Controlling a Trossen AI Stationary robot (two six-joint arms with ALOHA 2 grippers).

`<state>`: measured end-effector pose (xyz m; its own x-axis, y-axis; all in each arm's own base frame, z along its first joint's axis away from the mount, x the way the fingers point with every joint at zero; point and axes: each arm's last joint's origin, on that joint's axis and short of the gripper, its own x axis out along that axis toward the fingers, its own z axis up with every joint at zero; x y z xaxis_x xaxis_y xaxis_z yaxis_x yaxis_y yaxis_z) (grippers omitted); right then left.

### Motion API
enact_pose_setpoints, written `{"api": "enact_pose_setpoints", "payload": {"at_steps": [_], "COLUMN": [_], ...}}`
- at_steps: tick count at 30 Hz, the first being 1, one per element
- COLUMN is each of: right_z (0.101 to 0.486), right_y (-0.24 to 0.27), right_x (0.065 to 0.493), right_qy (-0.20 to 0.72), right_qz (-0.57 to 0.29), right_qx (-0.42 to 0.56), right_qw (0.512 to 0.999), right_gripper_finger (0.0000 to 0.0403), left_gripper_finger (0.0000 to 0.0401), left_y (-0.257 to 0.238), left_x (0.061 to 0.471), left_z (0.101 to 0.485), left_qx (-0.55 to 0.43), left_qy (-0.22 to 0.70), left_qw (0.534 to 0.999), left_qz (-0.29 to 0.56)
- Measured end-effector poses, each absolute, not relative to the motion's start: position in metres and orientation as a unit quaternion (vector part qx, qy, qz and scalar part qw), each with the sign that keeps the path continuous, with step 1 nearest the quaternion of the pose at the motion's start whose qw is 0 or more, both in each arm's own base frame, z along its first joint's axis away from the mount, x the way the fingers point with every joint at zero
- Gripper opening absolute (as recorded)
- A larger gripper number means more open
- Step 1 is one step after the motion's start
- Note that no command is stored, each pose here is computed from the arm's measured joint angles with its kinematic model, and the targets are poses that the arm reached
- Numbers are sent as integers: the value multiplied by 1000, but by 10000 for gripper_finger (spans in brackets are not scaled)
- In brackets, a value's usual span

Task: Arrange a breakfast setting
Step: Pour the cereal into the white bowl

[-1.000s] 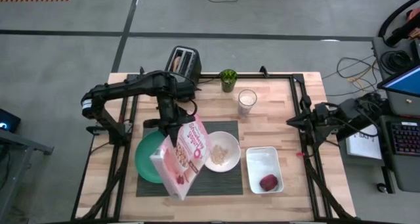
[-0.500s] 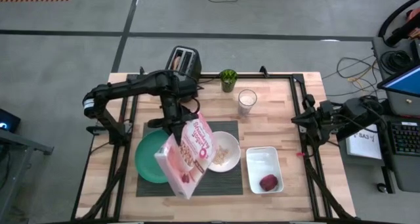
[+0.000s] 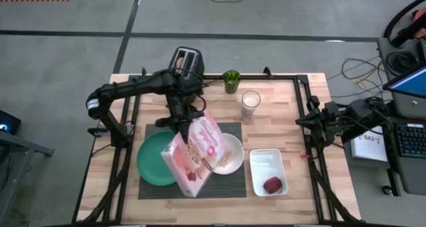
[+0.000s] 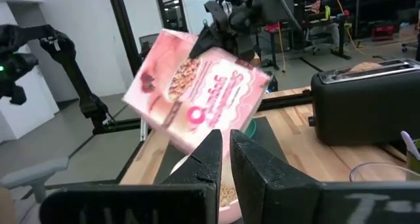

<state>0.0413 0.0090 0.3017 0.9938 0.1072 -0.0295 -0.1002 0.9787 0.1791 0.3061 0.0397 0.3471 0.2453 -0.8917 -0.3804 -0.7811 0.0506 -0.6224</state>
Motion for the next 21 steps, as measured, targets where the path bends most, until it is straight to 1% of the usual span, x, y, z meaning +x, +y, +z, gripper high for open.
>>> {"api": "enact_pose_setpoints", "payload": {"at_steps": [2, 4, 6, 10, 13, 19, 21], "right_z": [302, 302, 303, 304, 305, 305, 305], "right_y": [9, 9, 9, 9, 9, 9, 9], "right_x": [41, 41, 41, 41, 41, 41, 41], "right_qy": [19, 18, 14, 8, 4, 3, 3], "right_qz": [52, 52, 52, 53, 54, 53, 53], "right_qx": [89, 86, 87, 81, 81, 78, 76], "right_qw": [995, 995, 995, 995, 995, 996, 996], "right_gripper_finger": [22, 22, 22, 22, 22, 22, 22], "left_gripper_finger": [0, 0, 0, 0, 0, 0, 0], "left_y": [38, 37, 38, 39, 40, 40, 40], "left_x": [312, 311, 312, 308, 306, 308, 308], "left_z": [339, 338, 338, 333, 335, 332, 332], "left_qx": [-678, -679, -677, -680, -672, -669, -664], "left_qy": [616, 623, 621, 636, 630, 631, 627], "left_qw": [392, 381, 384, 357, 377, 379, 390], "left_qz": [-83, -74, -90, -72, -99, -102, -120]}}
